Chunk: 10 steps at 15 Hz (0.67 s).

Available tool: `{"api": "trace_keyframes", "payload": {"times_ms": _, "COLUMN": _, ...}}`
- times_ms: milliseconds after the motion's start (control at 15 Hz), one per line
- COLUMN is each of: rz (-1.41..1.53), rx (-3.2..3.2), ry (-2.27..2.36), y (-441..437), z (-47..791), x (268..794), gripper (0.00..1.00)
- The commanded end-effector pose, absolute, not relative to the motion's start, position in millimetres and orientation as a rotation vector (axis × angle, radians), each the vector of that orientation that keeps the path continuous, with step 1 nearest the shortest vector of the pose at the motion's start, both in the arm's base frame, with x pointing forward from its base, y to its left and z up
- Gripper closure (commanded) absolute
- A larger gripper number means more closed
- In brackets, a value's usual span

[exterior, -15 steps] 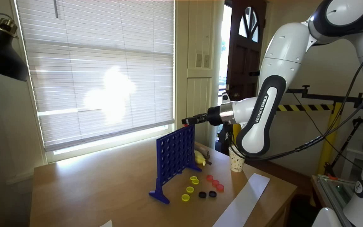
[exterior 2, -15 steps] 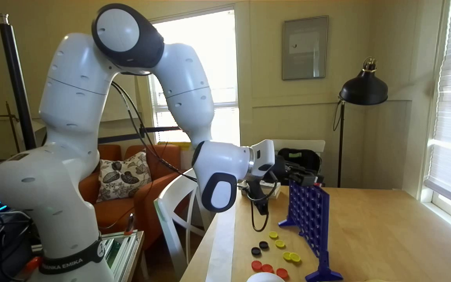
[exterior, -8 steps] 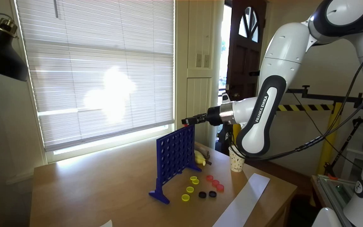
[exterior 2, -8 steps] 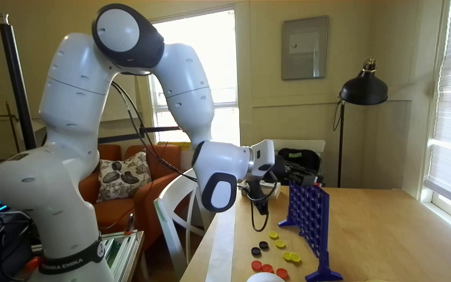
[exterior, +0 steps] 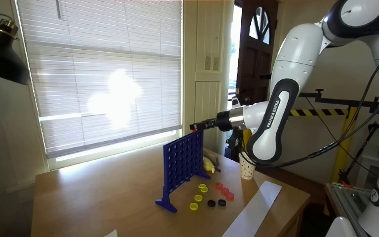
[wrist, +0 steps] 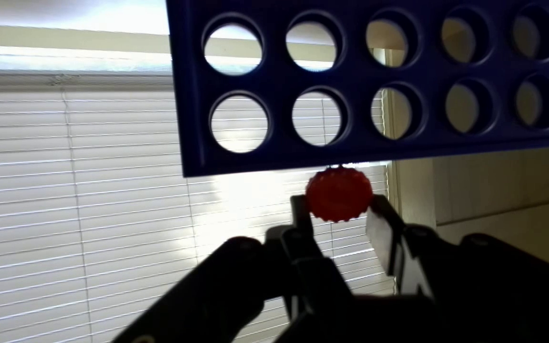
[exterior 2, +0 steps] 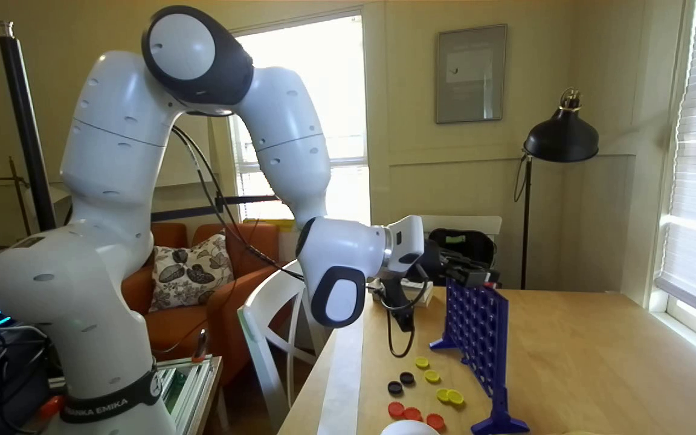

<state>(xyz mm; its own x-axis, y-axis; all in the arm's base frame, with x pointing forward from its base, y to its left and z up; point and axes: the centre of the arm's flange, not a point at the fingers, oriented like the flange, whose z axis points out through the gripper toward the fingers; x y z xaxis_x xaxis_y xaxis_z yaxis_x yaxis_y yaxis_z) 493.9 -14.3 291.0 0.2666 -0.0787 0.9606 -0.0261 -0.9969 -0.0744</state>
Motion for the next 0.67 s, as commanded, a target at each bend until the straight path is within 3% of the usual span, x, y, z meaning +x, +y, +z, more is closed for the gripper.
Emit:
{"api": "trace_keyframes", "payload": {"times_ms": 0, "rz": -1.928, "rx": -2.463, "ry": 0.12, "y": -18.1, "z": 281.9, "x": 483.9, "gripper": 0.9}}
{"api": "trace_keyframes", "payload": {"times_ms": 600, "rz": -1.908, "rx": -2.469, "ry": 0.129, "y": -16.7, "z": 274.3, "x": 484.8, "gripper": 0.9}}
